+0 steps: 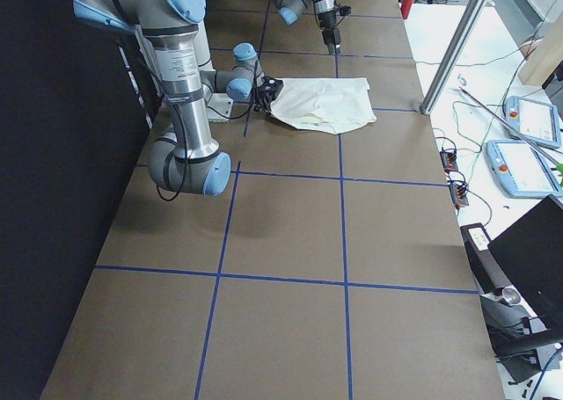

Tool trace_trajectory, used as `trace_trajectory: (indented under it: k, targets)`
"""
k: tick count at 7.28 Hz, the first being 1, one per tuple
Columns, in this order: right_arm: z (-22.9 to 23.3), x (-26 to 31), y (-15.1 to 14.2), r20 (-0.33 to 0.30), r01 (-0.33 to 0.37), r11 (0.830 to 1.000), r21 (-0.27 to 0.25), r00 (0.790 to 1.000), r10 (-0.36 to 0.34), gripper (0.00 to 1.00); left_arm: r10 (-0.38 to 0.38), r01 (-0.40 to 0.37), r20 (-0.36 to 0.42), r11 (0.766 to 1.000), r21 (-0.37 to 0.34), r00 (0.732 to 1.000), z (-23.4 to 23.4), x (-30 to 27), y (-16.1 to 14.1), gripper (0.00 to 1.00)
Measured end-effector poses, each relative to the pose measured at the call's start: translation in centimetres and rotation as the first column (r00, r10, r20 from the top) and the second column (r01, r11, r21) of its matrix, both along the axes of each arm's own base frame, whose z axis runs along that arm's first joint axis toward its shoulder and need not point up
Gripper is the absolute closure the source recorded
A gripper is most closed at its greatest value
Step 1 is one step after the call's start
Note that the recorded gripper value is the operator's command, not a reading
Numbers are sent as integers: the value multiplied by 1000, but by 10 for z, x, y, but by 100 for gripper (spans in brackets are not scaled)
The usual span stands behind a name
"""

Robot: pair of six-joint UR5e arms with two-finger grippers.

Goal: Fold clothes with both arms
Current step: 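Move the left gripper to the bundle's near corner beside the right gripper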

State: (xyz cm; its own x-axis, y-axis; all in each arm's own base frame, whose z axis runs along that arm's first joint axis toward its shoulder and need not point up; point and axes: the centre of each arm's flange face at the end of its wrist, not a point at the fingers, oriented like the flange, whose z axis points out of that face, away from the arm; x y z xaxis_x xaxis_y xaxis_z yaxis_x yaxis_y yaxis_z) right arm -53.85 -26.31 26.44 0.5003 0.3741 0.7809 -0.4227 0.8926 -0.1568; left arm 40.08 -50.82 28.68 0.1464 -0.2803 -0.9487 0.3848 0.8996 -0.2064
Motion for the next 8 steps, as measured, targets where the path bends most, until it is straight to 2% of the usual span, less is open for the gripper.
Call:
trace_trajectory:
  k: [1, 2, 4, 6, 8]
  targets:
    - [-6, 8, 3, 16, 4, 1000, 1, 1000, -4, 100, -2, 1, -20, 999, -39, 1000, 1, 6, 39, 19]
    - [-8, 19, 9, 25, 13, 1000, 2, 1000, -13, 100, 11, -11, -4, 996, -90, 1000, 3, 27, 88, 19]
    - [-7, 27, 24, 31, 37, 999, 2, 999, -37, 100, 64, -48, 80, 981, -187, 995, 0, 73, 171, 24]
    - [-6, 26, 30, 30, 49, 999, 1, 998, -49, 100, 112, -80, 132, 972, -222, 985, 13, 100, 222, 34]
    - [-6, 26, 32, 30, 52, 999, 1, 998, -52, 100, 151, -113, 154, 966, -230, 976, 22, 115, 247, 41]
